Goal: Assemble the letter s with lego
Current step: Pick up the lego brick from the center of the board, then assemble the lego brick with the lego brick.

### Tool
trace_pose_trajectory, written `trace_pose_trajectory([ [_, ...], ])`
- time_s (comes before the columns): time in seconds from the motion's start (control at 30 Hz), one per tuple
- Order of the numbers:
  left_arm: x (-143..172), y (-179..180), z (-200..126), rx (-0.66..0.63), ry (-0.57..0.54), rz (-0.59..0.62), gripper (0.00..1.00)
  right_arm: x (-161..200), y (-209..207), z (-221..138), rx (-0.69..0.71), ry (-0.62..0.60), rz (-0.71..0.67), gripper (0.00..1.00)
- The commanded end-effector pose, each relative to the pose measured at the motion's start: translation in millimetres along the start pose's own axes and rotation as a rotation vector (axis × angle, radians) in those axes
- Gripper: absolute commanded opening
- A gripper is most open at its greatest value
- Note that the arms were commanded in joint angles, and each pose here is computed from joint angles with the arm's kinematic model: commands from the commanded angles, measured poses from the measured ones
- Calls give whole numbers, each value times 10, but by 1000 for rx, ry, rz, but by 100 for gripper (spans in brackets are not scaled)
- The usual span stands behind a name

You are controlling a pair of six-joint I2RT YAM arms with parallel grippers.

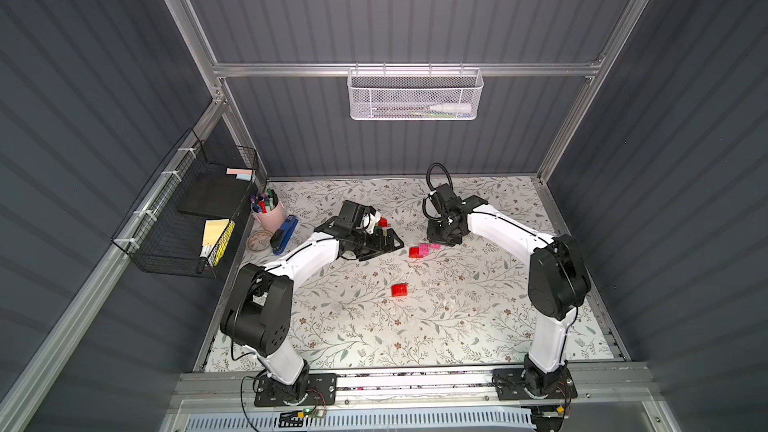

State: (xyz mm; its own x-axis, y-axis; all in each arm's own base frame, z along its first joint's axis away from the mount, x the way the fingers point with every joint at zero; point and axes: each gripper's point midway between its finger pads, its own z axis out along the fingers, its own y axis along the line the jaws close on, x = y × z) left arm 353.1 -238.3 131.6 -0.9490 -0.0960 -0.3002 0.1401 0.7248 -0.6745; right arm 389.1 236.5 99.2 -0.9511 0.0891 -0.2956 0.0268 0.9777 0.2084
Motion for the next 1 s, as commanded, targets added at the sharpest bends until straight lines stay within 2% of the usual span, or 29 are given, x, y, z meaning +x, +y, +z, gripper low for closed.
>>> trace_pose_trajectory([
  [0.0,-60,-104,-151,15,-28,42,100,67,99,109,-4,45,-8,32],
  [0.3,-29,-43,-189,7,-29,38,100,85,336,235,-7,70,-68,33],
  [0.97,-19,-10,-203,5,-27,37,99,98,287,384,101,72,-119,33],
])
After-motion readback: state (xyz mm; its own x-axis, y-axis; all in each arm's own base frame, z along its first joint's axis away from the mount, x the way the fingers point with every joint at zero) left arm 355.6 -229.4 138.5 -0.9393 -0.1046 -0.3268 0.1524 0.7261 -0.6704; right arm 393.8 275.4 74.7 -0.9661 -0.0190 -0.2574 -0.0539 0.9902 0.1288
